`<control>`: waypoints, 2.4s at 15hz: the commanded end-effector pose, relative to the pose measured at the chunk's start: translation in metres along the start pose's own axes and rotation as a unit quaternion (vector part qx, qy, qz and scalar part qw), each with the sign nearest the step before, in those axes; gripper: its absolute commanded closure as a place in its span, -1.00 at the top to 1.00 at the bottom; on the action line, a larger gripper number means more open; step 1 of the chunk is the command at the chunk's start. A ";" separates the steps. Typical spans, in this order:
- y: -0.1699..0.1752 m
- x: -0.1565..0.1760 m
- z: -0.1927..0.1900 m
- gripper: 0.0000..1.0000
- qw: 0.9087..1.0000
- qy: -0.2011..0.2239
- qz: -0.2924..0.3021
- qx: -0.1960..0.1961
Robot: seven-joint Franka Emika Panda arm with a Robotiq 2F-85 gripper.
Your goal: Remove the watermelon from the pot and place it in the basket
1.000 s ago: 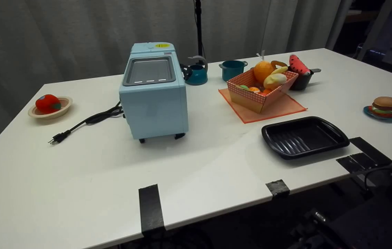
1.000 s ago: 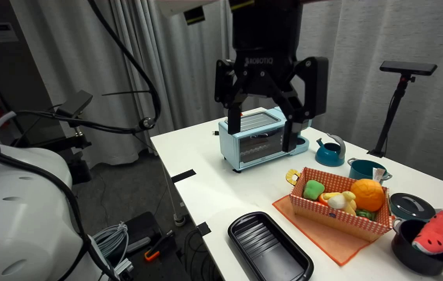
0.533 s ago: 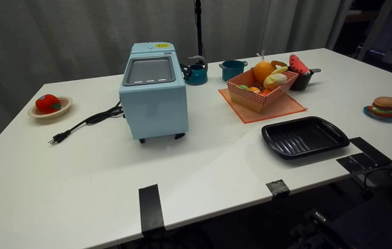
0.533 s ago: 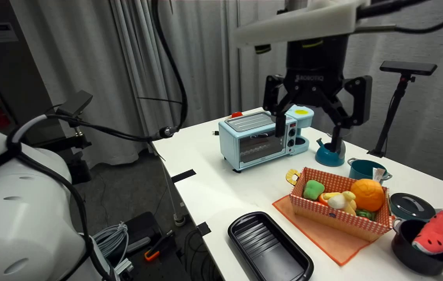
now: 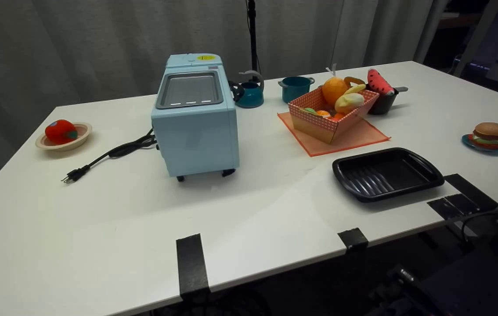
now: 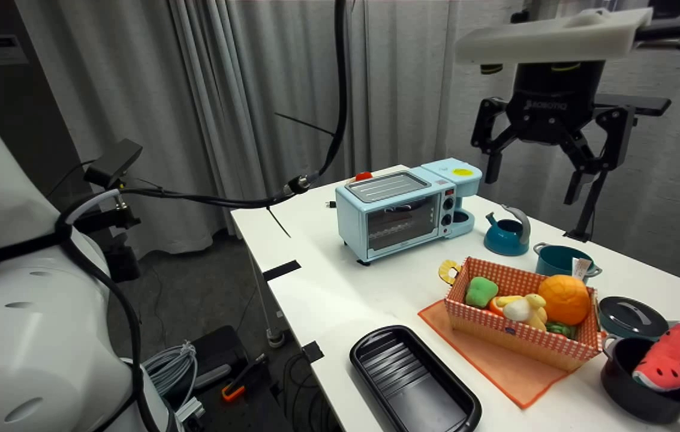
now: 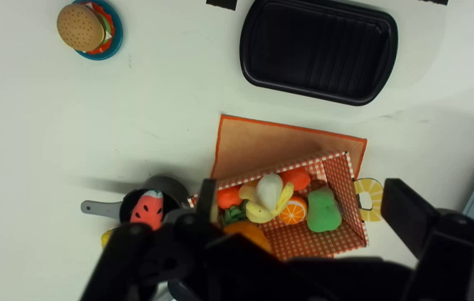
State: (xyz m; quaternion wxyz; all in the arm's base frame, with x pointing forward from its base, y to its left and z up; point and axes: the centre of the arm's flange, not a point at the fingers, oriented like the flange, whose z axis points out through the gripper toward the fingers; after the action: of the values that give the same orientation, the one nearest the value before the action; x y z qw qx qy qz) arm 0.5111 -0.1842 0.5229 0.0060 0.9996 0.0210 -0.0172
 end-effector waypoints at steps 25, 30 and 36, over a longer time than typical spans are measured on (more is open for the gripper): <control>0.156 0.177 0.214 1.00 0.928 0.078 0.363 -0.015; 0.165 0.189 0.246 1.00 0.916 0.080 0.391 -0.022; 0.178 0.211 0.272 1.00 0.914 0.082 0.395 -0.033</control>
State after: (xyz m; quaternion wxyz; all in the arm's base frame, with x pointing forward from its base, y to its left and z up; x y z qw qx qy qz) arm 0.6922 -0.3386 0.2534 0.0356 0.9282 -0.3659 0.0568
